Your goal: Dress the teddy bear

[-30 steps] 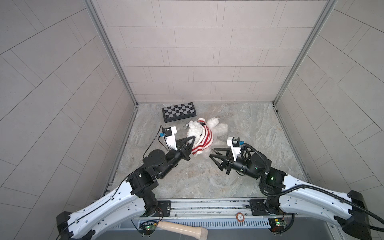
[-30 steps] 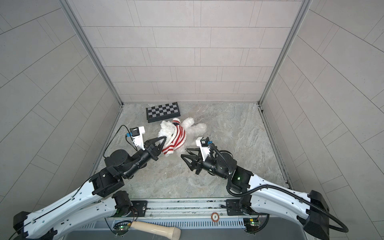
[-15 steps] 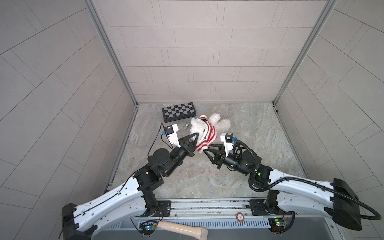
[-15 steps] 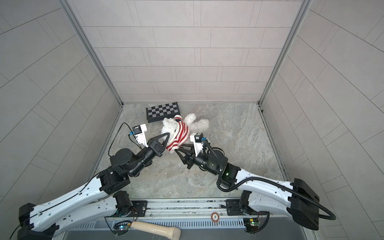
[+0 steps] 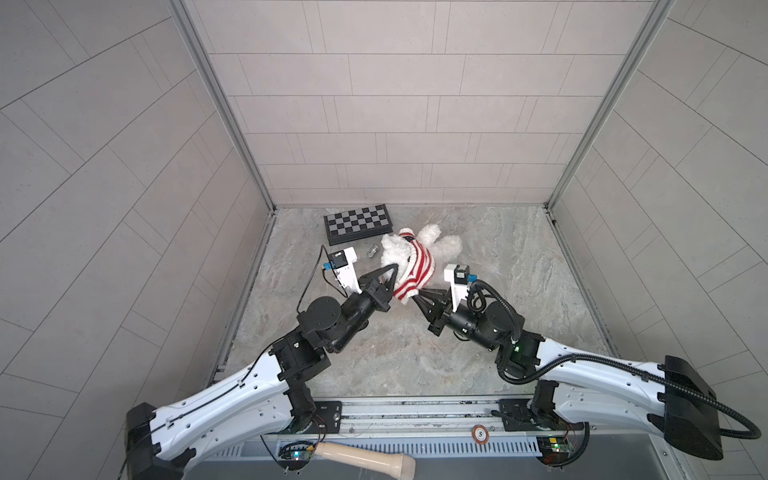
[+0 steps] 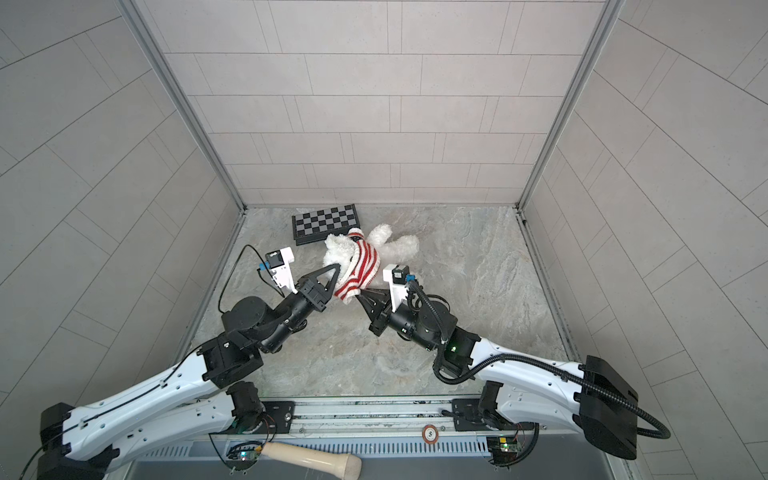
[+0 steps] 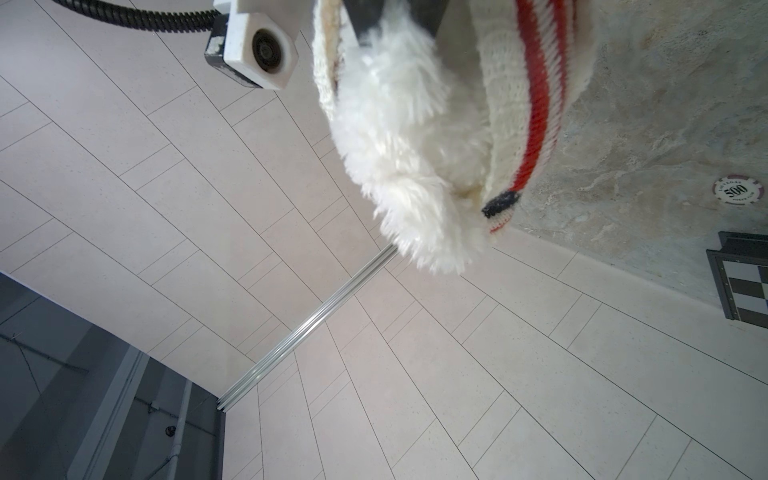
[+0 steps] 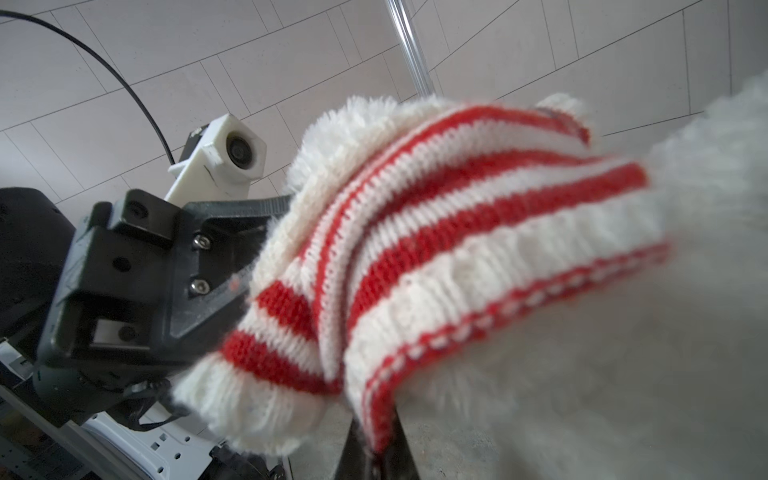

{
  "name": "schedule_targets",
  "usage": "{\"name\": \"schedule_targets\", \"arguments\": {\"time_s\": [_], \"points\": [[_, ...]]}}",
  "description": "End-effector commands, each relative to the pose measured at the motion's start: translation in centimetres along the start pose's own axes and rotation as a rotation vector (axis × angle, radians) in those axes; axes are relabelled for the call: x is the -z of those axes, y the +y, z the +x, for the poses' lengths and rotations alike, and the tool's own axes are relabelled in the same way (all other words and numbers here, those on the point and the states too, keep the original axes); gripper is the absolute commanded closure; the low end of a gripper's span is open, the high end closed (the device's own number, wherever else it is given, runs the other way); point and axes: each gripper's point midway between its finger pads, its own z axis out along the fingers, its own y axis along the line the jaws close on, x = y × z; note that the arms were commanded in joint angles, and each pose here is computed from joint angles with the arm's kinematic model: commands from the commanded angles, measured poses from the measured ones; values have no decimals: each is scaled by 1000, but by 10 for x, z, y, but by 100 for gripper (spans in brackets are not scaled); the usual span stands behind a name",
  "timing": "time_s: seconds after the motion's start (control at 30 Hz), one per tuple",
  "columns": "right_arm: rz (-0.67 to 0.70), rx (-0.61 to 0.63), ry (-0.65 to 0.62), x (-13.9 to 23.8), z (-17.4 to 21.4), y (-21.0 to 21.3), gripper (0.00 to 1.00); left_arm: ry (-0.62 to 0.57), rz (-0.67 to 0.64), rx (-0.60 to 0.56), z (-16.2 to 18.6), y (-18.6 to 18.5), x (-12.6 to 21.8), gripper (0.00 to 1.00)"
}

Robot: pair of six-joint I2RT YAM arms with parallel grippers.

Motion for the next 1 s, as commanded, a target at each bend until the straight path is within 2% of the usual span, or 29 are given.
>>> {"name": "schedule_targets", "arguments": {"time_s": [0.0, 0.3, 0.5, 0.7, 0.8, 0.97], "points": [[98, 7, 28, 15, 18, -23, 100, -73, 35, -17, -30, -21, 9, 100], [337, 71, 151, 42, 69, -83, 100, -95, 64, -20, -48, -37, 15, 100], [399, -34, 127, 63, 83, -110, 100, -105, 98, -54, -58, -47, 23, 100], [419, -68, 82, 78, 72, -115, 100, 35, 148, -261, -45, -60, 25, 100], [465, -88, 67, 88, 72, -126, 100, 98, 205, -335, -39, -65, 31, 100], [467, -99, 71, 95, 77, -132, 100, 237, 239, -408, -26, -69, 34, 100]]}}
